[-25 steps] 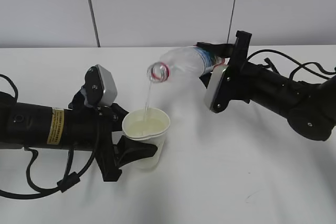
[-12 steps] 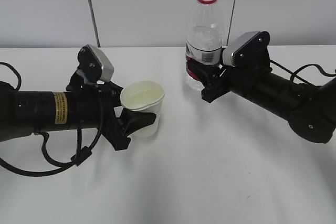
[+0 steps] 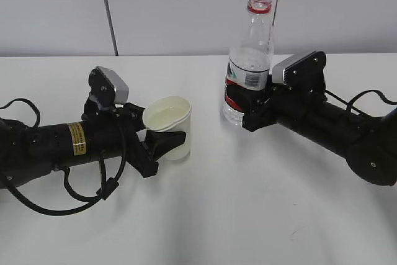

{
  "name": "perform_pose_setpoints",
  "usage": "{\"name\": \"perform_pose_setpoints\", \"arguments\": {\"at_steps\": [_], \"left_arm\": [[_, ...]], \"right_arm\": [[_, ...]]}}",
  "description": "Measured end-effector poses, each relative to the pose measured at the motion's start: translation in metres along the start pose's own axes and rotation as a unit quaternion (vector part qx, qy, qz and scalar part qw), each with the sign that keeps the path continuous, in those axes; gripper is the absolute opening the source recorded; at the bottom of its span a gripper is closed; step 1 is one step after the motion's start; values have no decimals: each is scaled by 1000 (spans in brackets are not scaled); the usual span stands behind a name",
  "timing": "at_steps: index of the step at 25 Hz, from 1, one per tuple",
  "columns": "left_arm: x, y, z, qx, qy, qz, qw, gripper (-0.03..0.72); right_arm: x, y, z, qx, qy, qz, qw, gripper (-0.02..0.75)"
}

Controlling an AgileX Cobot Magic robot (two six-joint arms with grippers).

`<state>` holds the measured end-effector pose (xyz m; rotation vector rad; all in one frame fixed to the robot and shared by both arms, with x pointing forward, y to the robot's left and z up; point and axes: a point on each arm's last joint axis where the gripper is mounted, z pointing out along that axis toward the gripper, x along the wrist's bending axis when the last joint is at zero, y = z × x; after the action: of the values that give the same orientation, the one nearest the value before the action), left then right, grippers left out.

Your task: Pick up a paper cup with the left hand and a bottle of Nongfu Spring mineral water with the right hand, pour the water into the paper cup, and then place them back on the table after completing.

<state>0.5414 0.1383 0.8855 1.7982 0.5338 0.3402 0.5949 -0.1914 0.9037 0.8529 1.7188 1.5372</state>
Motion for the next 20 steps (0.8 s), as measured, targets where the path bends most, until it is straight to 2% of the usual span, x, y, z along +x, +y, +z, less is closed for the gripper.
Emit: {"name": "perform_pose_setpoints", "arguments": {"at_steps": [10, 16, 20], "left_arm": [[3, 0, 0, -6, 16, 9, 1000, 419], [3, -20, 6, 1, 12, -13, 1000, 419], [3, -21, 7, -3, 11, -15, 1000, 419]], "right_arm": [[8, -29, -15, 52, 2, 25, 998, 419], [12, -35, -22, 67, 3, 30, 997, 419], [12, -36, -23, 69, 4, 25, 997, 419]]}}
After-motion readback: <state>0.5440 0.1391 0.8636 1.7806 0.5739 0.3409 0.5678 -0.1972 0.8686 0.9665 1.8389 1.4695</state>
